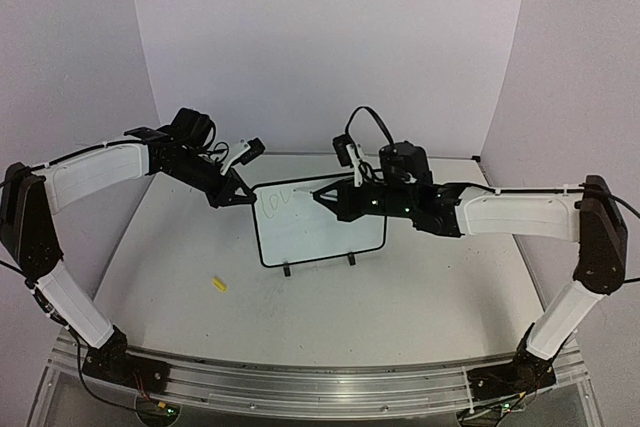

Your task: Write a sentence on the whiteboard

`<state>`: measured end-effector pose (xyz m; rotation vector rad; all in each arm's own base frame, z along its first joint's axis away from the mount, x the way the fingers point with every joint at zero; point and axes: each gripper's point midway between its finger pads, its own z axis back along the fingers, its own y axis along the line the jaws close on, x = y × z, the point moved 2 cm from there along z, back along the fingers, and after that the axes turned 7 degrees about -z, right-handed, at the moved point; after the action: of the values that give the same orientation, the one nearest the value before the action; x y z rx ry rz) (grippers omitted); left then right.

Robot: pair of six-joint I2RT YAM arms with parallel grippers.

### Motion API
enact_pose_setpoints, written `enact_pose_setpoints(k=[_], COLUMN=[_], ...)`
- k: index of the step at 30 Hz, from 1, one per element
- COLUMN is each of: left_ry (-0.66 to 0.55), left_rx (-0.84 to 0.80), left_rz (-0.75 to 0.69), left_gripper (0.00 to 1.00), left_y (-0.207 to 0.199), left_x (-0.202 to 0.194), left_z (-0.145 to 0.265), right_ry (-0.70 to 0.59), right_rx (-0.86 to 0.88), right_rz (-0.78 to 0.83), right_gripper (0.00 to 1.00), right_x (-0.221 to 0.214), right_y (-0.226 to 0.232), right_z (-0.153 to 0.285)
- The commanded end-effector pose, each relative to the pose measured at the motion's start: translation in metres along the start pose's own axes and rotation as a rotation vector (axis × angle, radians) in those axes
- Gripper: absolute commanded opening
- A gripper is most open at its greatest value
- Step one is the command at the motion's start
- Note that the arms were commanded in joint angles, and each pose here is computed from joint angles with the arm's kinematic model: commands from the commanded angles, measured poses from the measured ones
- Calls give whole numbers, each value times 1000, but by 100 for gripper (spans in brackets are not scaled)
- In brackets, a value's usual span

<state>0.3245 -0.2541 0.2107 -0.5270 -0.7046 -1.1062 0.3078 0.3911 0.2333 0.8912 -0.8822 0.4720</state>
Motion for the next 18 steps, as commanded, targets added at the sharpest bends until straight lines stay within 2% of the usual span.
enact_pose_setpoints(k=[1, 18], left_ry=[58, 59], left_rx=[124, 127], left_rz=[-34, -34], left_gripper=[0, 0], left_y=[21, 22], left_x=[-6, -6], left_z=[8, 8], right_ry=[-28, -32], right_rx=[-12, -45], right_rz=[9, -9], right_gripper=[0, 0], right_x=[9, 10], right_y=[-3, -11], right_z=[-5, -14])
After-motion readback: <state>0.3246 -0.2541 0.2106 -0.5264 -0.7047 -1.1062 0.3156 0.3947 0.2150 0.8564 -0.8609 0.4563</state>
